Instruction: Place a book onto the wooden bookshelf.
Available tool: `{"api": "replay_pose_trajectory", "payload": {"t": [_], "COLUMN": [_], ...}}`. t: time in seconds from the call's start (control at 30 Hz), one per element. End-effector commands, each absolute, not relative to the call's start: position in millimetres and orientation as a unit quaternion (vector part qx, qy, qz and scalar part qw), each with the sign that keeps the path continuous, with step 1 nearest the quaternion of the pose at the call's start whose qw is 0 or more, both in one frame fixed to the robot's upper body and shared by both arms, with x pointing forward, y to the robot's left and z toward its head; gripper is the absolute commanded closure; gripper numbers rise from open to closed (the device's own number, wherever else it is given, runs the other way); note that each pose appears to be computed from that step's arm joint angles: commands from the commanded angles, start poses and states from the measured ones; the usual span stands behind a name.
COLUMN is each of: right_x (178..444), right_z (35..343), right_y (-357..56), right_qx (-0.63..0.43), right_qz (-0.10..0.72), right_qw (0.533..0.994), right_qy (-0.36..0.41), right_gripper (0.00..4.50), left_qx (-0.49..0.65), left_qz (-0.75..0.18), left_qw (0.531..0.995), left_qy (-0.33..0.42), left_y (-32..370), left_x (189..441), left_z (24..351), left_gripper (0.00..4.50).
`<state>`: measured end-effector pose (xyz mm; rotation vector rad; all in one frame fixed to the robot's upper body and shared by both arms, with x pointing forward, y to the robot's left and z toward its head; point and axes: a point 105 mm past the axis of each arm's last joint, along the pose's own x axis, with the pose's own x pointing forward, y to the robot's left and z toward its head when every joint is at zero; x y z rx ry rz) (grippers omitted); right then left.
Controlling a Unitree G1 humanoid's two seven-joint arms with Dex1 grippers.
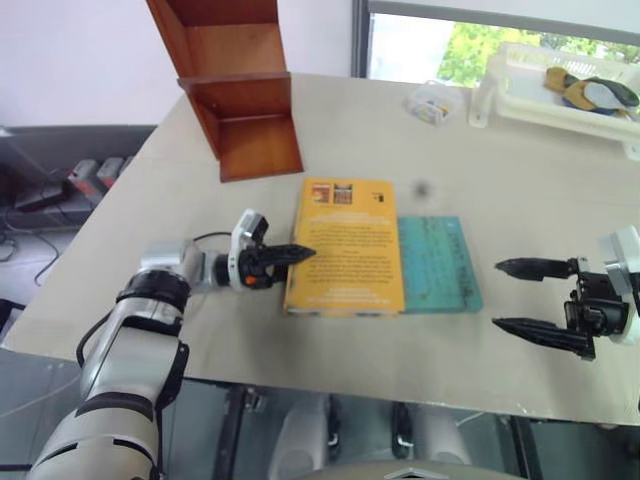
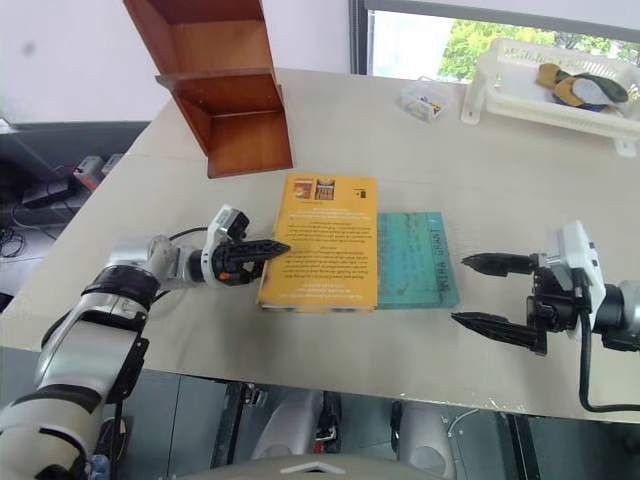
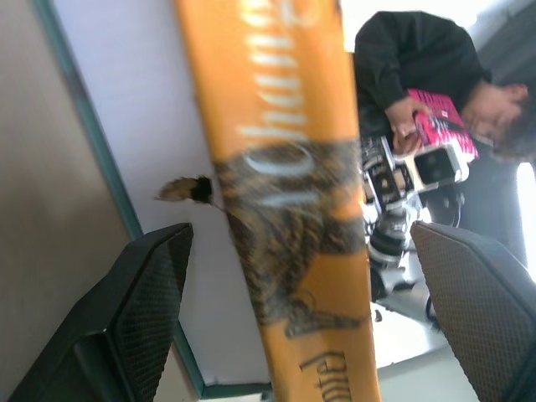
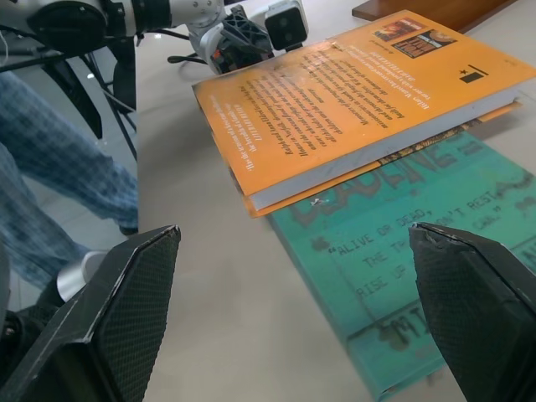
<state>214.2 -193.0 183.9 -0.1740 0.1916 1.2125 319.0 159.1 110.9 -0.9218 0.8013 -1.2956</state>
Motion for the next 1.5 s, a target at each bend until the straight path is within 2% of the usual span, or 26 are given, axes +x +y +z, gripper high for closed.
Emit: {"api": "replay_pose_trajectory", "payload": {"t": [0.03,0.07,0.1,0.13,0.17,0.23,0.3,0.47,0.63,0.7,1.27,1.4,1.43,1.5], "right_x": [214.9,215.4,216.1,216.5,217.0,217.0,217.0,216.9,218.3,219.2,218.0,217.6,217.8,219.4], "right_z": [188.0,187.9,187.7,187.5,187.5,187.6,187.4,186.7,189.1,187.6,182.9,181.0,180.9,180.4], "right_y": [-192.0,-191.8,-192.0,-192.3,-192.8,-192.9,-192.9,-194.8,-198.6,-199.8,-197.6,-198.0,-198.3,-199.0], "right_qx": [-0.098,-0.098,-0.099,-0.1,-0.101,-0.102,-0.103,-0.106,-0.103,-0.104,-0.106,-0.106,-0.107,-0.109], "right_qz": [0.575,0.576,0.576,0.576,0.576,0.577,0.577,0.574,0.569,0.568,0.565,0.564,0.564,0.563], "right_qw": [0.808,0.808,0.807,0.807,0.807,0.807,0.806,0.808,0.813,0.813,0.815,0.815,0.816,0.816], "right_qy": [0.082,0.081,0.081,0.082,0.082,0.081,0.081,0.079,0.071,0.072,0.07,0.073,0.074,0.074], "right_gripper": [0.0,0.0,0.0,0.0,0.0,0.0,0.0,0.0,0.0,0.0,0.0,0.0,0.0,0.0], "left_qx": [-0.4,-0.401,-0.401,-0.401,-0.401,-0.401,-0.399,-0.406,-0.412,-0.412,-0.409,-0.413,-0.412,-0.41], "left_qz": [-0.564,-0.566,-0.567,-0.567,-0.566,-0.564,-0.566,-0.581,-0.614,-0.622,-0.598,-0.578,-0.575,-0.57], "left_qw": [0.629,0.628,0.627,0.628,0.629,0.631,0.636,0.654,0.638,0.629,0.596,0.611,0.616,0.625], "left_qy": [0.354,0.352,0.352,0.352,0.351,0.35,0.341,0.265,0.216,0.217,0.346,0.349,0.348,0.341], "left_y": [160.2,159.5,159.2,159.3,159.4,160.4,161.4,170.0,168.4,165.7,150.9,157.4,158.5,161.1], "left_x": [316.8,316.6,316.6,316.9,317.3,317.6,319.5,333.9,337.2,334.7,296.0,297.7,299.3,303.4], "left_z": [106.1,107.4,107.7,107.2,106.9,106.2,107.9,139.4,180.2,185.2,105.2,94.6,93.9,94.4], "left_gripper": [0.55,0.78,1.24,1.89,2.14,3.1,3.1,3.1,3.1,3.1,3.1,1.9,1.31,1.31]}}
